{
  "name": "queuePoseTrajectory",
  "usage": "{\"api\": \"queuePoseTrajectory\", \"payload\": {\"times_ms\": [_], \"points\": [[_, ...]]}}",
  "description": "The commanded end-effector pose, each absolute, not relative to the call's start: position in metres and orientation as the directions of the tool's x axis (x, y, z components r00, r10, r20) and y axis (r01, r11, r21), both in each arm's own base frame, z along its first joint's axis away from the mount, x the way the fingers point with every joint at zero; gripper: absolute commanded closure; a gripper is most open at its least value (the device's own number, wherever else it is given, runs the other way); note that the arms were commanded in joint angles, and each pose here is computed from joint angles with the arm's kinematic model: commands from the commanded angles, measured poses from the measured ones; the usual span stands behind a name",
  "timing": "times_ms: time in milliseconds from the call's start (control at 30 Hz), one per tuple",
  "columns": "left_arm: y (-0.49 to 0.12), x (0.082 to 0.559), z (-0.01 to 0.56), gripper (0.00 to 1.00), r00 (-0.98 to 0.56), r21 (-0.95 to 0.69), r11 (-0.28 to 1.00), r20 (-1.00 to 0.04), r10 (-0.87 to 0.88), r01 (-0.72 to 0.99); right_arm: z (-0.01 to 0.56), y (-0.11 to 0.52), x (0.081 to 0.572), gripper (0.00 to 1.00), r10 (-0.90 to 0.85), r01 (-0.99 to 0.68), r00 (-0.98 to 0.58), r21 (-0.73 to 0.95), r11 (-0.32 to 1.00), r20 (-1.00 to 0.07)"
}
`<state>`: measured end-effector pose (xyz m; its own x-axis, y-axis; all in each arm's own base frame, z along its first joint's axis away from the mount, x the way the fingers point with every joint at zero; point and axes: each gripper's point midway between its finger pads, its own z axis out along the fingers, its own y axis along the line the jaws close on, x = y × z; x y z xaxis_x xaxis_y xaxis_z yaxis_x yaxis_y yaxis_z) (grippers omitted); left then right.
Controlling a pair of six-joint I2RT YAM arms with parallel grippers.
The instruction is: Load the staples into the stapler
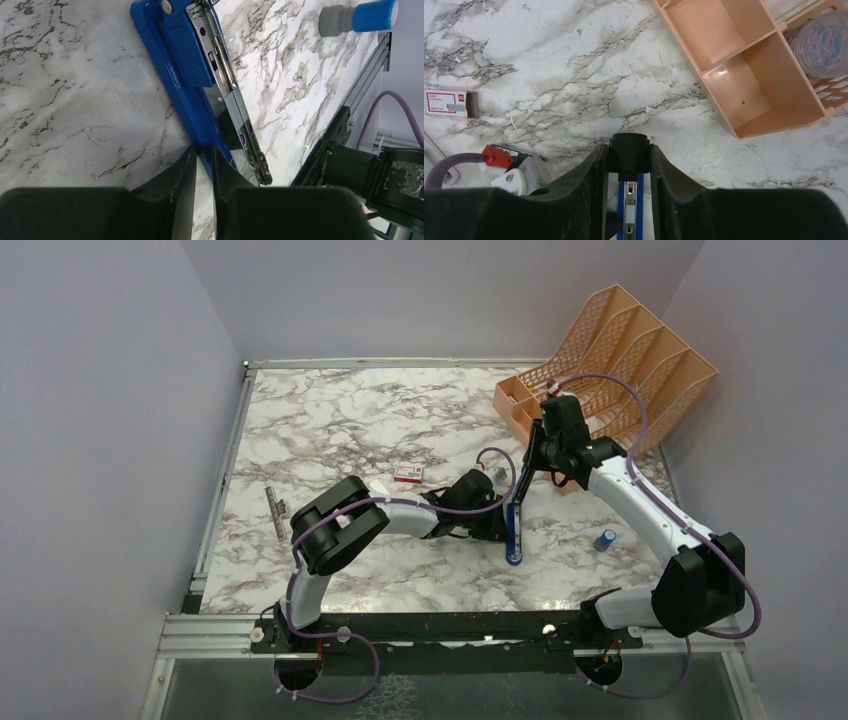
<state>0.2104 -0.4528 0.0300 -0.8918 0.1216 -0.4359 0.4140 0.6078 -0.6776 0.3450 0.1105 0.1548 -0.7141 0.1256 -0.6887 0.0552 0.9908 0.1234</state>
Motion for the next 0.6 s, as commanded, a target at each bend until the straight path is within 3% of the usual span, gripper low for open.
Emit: {"api": "queuePoseTrajectory", "payload": {"times_ms": [0,567], "points": [[-0.445,0.208,0.001,0.85,-0.910,-0.655,0.660,-0.402,0.106,0.366,0.160,0.117,0.329,0.76,0.153,0.031,-0.729,0.190,0.981,-0.668],[-0.458,0.226,-0.005,0.88,-0.909,-0.640,0.689,-0.412,0.066,0.340,0.143,0.122,0.247,0.77,0.171,-0.005,-0.800,0.293,0.956,-0.574]]}}
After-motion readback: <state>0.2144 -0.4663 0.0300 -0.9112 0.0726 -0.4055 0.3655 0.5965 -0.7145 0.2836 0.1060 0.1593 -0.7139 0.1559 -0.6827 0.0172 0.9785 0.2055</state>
